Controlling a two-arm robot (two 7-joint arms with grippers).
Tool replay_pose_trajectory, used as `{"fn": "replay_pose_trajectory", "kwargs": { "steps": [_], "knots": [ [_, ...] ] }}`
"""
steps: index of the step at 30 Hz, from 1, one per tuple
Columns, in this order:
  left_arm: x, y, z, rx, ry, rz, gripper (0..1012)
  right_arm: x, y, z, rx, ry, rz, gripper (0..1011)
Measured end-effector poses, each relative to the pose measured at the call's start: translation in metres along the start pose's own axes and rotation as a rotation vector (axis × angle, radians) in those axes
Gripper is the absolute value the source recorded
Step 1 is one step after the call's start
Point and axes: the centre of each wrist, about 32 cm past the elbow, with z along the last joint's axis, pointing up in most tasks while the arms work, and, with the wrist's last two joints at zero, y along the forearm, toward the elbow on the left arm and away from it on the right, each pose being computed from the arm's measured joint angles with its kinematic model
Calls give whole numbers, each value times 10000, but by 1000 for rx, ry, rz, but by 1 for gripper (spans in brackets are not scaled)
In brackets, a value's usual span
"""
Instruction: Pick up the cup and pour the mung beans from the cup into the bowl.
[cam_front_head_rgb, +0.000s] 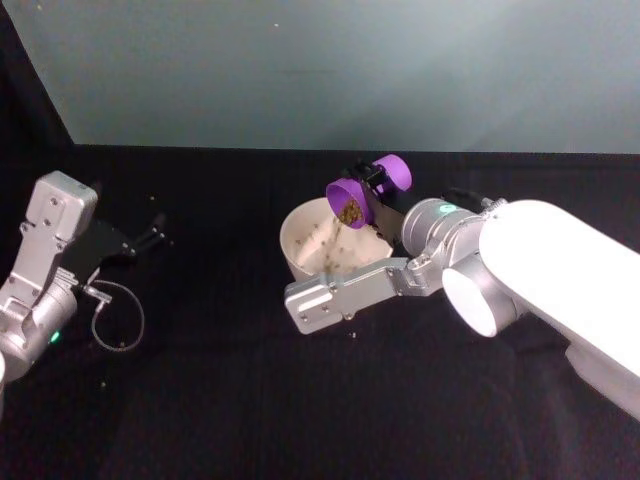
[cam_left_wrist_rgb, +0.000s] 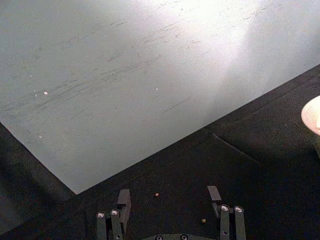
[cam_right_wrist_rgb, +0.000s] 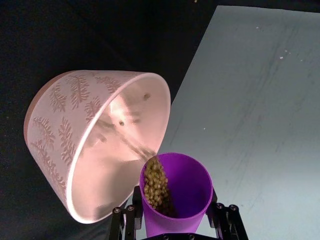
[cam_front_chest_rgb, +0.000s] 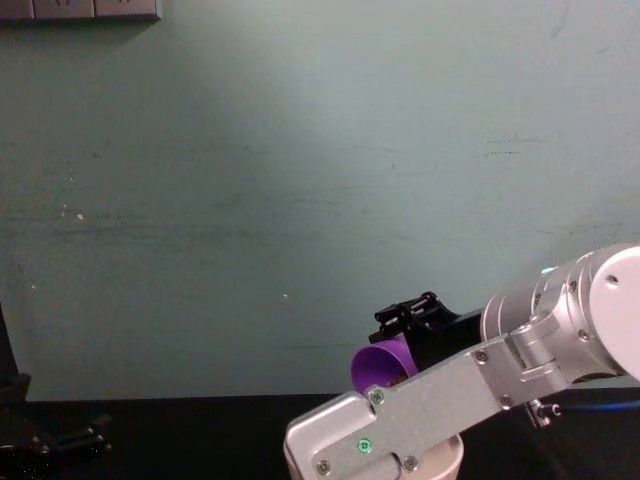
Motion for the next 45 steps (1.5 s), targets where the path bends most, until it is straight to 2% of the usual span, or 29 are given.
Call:
{"fn": "replay_pose_trajectory", "kwargs": {
  "steps": [45],
  "knots": [
    [0,0,0,0,0,0,1000,-35,18,-11,-1,-7,-3,731]
  ]
}}
